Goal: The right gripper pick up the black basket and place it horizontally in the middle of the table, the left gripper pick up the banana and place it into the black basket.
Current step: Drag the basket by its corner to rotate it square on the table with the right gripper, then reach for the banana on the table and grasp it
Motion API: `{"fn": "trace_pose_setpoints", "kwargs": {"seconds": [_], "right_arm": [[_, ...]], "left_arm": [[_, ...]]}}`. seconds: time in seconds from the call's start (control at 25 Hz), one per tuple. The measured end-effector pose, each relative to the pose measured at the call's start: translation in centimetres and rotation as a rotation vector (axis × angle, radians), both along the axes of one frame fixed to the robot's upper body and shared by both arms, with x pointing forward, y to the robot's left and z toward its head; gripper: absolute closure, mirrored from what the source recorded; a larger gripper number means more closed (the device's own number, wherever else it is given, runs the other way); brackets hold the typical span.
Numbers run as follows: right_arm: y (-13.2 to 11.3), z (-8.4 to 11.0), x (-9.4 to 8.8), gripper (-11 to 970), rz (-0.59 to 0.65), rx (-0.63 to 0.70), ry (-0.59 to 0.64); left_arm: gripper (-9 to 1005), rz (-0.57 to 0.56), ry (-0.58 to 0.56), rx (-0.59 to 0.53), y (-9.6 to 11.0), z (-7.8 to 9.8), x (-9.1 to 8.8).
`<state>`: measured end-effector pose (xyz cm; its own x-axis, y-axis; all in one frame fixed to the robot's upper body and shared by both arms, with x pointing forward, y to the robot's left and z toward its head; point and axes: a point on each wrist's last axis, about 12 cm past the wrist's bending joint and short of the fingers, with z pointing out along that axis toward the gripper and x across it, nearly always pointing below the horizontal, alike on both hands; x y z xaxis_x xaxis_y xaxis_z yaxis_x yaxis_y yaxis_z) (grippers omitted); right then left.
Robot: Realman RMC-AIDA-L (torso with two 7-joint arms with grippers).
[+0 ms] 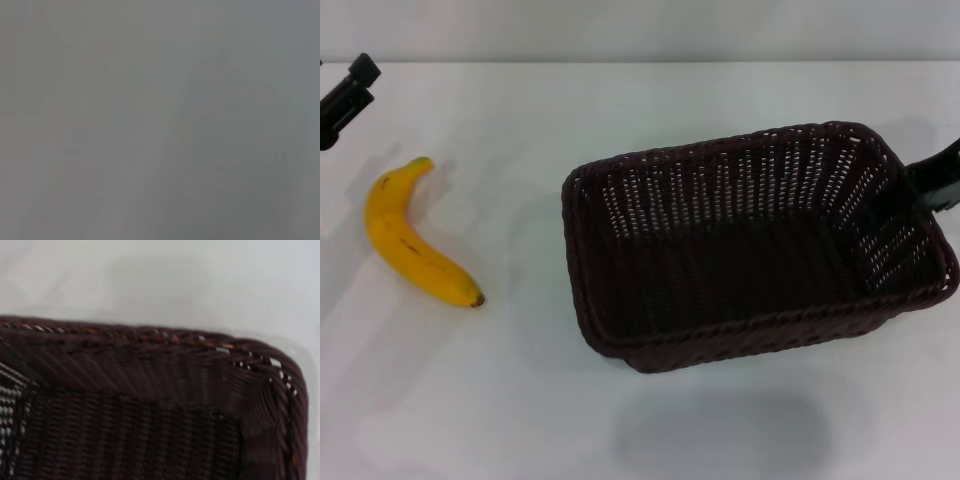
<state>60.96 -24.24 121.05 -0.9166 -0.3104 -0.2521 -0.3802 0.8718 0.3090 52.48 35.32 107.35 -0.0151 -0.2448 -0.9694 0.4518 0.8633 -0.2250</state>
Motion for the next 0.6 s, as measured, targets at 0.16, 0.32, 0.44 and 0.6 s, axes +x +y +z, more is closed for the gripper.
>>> {"fn": "trace_pose_setpoints", "kwargs": {"seconds": [0.16,0.32,0.44,0.6], "right_arm": [[-1.9,0.9,-0.6,308,-0.034,0.052,-0.050],[-4.5,1.9,-2.0,255,-0.052,0.092,-0.128],[-6.6,2.7,-3.4,255,-0.062,0.151,-0.208],[-9.7,3.1,-5.8,255,-0.054,0.244,-0.357]], "left_arm": [[121,0.000,0.014,-0.041,0.8,0.5,-0.5],[121,-0.007,0.053,-0.102,2.4,1.5,-1.3],[121,-0.061,0.140,-0.135,3.7,2.9,-1.4],[121,-0.128,0.291,-0.158,4.8,5.2,-0.9]]}}
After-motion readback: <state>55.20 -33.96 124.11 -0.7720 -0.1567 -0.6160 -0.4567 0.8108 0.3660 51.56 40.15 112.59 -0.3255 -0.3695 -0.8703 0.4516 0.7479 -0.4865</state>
